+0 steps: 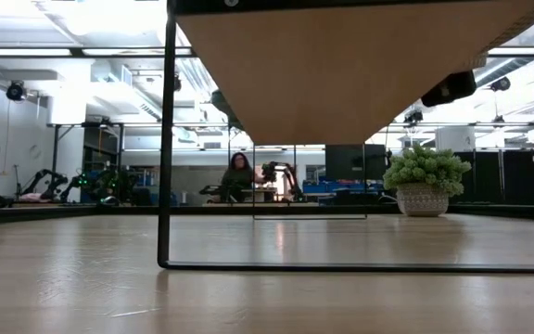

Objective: Pick and place slides into the shelf
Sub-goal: Put the gray slide on the shelf

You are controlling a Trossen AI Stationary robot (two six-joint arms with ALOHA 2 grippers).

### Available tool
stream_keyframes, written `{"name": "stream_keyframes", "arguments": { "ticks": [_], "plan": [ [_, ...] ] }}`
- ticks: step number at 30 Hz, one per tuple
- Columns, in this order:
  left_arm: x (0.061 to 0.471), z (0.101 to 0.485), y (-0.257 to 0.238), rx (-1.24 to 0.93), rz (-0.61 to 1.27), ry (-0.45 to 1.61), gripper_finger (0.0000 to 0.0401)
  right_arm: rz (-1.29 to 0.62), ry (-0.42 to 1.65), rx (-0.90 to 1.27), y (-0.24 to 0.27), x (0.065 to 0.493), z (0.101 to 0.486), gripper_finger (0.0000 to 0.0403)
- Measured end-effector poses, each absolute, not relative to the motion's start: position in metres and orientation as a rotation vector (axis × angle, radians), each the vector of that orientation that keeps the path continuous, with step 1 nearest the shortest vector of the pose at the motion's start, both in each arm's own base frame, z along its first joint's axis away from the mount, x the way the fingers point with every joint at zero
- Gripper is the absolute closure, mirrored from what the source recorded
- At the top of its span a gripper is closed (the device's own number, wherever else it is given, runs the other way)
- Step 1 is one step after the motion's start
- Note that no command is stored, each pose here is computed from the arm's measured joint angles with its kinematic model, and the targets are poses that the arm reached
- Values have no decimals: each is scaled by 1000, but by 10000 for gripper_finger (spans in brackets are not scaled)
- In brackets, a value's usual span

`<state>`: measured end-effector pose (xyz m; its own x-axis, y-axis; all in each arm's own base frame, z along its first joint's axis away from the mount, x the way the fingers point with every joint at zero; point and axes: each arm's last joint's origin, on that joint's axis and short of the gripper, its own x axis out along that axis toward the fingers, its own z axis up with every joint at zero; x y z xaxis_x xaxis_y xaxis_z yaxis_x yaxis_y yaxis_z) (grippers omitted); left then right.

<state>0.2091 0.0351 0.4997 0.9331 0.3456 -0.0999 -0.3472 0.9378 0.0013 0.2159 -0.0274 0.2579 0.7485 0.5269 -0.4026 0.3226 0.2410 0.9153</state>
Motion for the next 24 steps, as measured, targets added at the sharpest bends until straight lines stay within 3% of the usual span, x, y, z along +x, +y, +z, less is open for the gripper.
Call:
{"name": "stream_keyframes", "arguments": {
  "ticks": [13,24],
  "plan": [
    [209,500,35,-16,356,99,90,125,762,1378,-28,215,259,394],
    [209,500,35,-15,356,100,90,201,630,1376,-27,211,300,394]
  ]
}}
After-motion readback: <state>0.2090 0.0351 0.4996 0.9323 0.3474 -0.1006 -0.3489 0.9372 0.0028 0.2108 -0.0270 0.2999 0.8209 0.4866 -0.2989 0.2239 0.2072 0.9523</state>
